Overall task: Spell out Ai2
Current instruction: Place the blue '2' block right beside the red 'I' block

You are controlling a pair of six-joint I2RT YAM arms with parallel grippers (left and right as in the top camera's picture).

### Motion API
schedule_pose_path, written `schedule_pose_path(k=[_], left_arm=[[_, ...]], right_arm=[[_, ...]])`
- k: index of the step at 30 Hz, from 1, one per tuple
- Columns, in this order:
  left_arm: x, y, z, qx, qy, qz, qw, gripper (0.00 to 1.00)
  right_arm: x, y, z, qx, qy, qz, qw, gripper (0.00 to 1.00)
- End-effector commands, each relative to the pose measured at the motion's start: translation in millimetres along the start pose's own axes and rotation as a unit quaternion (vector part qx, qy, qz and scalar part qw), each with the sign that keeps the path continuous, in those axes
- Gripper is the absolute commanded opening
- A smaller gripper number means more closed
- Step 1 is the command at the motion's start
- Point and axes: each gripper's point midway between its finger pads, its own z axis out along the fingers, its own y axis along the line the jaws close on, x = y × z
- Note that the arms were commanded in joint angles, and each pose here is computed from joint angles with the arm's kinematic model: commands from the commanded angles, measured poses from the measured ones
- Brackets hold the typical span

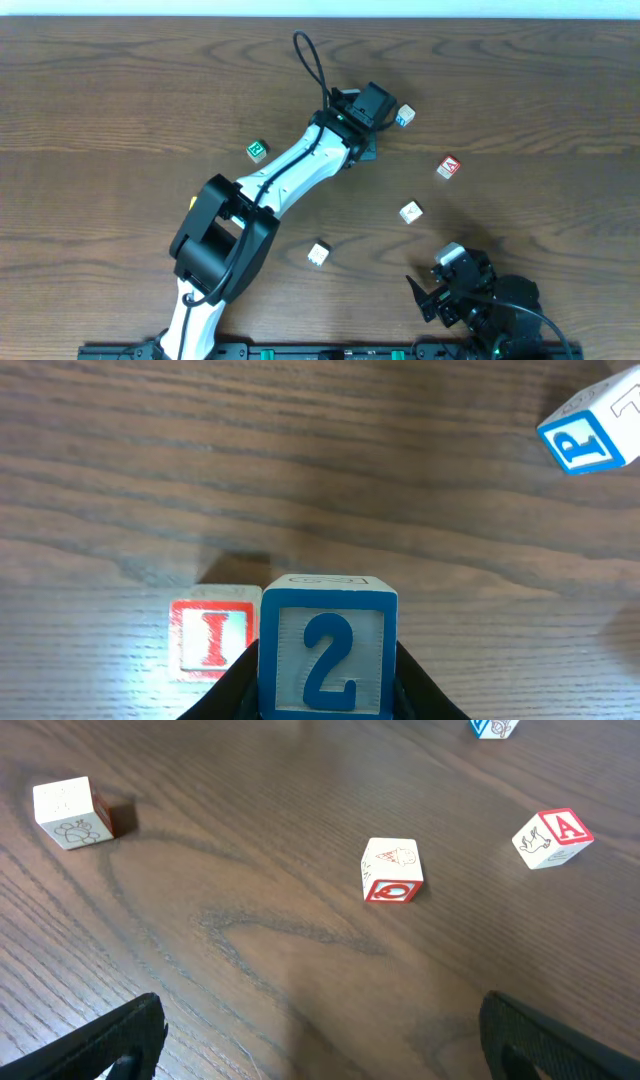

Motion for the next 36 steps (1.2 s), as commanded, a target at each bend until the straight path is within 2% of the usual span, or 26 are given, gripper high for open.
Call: schedule_pose_path(k=[1, 26, 36], left_arm=[[-1, -2, 3, -0.003, 0.002, -0.017, 1.000, 0.06], [8, 8, 17, -0.028, 0.013, -0.027, 0.999, 0.06], [7, 8, 17, -0.028, 0.010, -0.027, 0.999, 0.16]], right_arm=[[4, 1, 2, -0.005, 0.003, 0.010, 1.000, 0.99], [4, 1, 2, -0.005, 0.003, 0.010, 1.000, 0.99], [4, 1, 2, -0.005, 0.003, 0.010, 1.000, 0.99]])
